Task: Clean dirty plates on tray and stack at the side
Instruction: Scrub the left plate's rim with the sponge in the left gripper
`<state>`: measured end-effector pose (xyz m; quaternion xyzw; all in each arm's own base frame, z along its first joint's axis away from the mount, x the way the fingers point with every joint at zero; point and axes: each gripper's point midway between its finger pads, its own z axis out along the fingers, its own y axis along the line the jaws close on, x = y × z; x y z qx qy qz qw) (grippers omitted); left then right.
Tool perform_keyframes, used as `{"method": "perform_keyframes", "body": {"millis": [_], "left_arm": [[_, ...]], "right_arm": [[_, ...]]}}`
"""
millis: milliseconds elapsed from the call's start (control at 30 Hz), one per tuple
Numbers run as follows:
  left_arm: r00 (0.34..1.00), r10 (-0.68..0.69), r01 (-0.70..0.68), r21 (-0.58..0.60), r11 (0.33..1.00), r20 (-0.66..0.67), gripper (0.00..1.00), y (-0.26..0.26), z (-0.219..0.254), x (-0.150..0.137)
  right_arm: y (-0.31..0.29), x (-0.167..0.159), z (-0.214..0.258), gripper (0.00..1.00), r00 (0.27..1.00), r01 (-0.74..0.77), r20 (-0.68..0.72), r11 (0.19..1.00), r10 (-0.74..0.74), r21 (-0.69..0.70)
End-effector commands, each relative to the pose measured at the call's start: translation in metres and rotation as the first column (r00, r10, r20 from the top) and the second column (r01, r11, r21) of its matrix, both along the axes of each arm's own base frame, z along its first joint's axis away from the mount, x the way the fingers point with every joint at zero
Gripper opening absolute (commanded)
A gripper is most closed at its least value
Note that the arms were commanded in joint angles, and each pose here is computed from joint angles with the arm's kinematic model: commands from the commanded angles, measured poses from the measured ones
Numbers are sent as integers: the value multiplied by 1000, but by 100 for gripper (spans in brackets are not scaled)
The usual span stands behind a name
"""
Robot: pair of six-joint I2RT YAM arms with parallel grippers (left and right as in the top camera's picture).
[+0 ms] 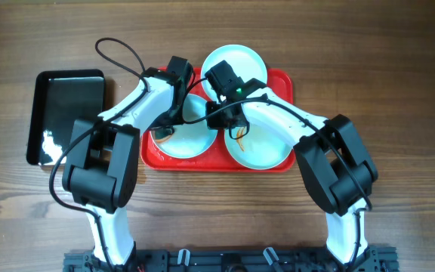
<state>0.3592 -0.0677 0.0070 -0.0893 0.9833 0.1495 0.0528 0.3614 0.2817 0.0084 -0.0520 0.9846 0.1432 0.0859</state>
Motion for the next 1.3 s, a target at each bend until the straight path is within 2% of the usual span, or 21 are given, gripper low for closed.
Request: {"method": "perform_keyframes", "body": {"millis": [0, 133, 300, 600, 667, 700, 767, 867, 967, 1167, 1267], "left_arm": [[998, -22, 32, -158, 987, 67, 4, -36, 18, 9], [992, -35, 66, -272, 960, 118, 4, -63, 20, 21], [994, -47, 82, -394, 915, 99, 4, -88, 8, 20], [998, -54, 57, -393, 918, 19, 4, -89, -24, 10], [999, -50, 46, -362, 931, -2, 4, -82, -29, 6], [999, -41, 35, -268, 963, -16, 4, -63, -30, 2], [999, -36, 30, -153, 988, -32, 4, -41, -28, -4], [998, -30, 30, 12, 999, -64, 4, -9, -21, -13], [996, -26, 35, 117, 993, -83, 4, 11, -14, -18], [998, -27, 34, 128, 991, -58, 4, 12, -5, -12], [1000, -1, 1, 109, 994, 4, 4, 5, 13, 1]], "right_arm": [[-4, 6, 13, 4, 999, 14, 37, 1000, -14, -3], [-4, 6, 13, 4, 999, 14, 37, 1000, -14, -3], [-4, 6, 13, 4, 999, 13, 35, 1000, -13, 0], [-3, 5, 13, 4, 999, 12, 32, 1000, -12, 2], [-3, 5, 13, 5, 999, 12, 32, 1000, -12, 2], [-4, 5, 13, 4, 999, 12, 30, 1000, -12, 0], [-4, 5, 13, 4, 999, 12, 29, 1000, -12, 0], [-4, 5, 13, 4, 999, 12, 30, 1000, -12, 0], [-4, 5, 13, 4, 999, 12, 30, 1000, -12, 0], [-4, 5, 13, 4, 999, 12, 29, 1000, -12, 0], [-4, 5, 13, 4, 999, 12, 30, 1000, -12, 0]]}}
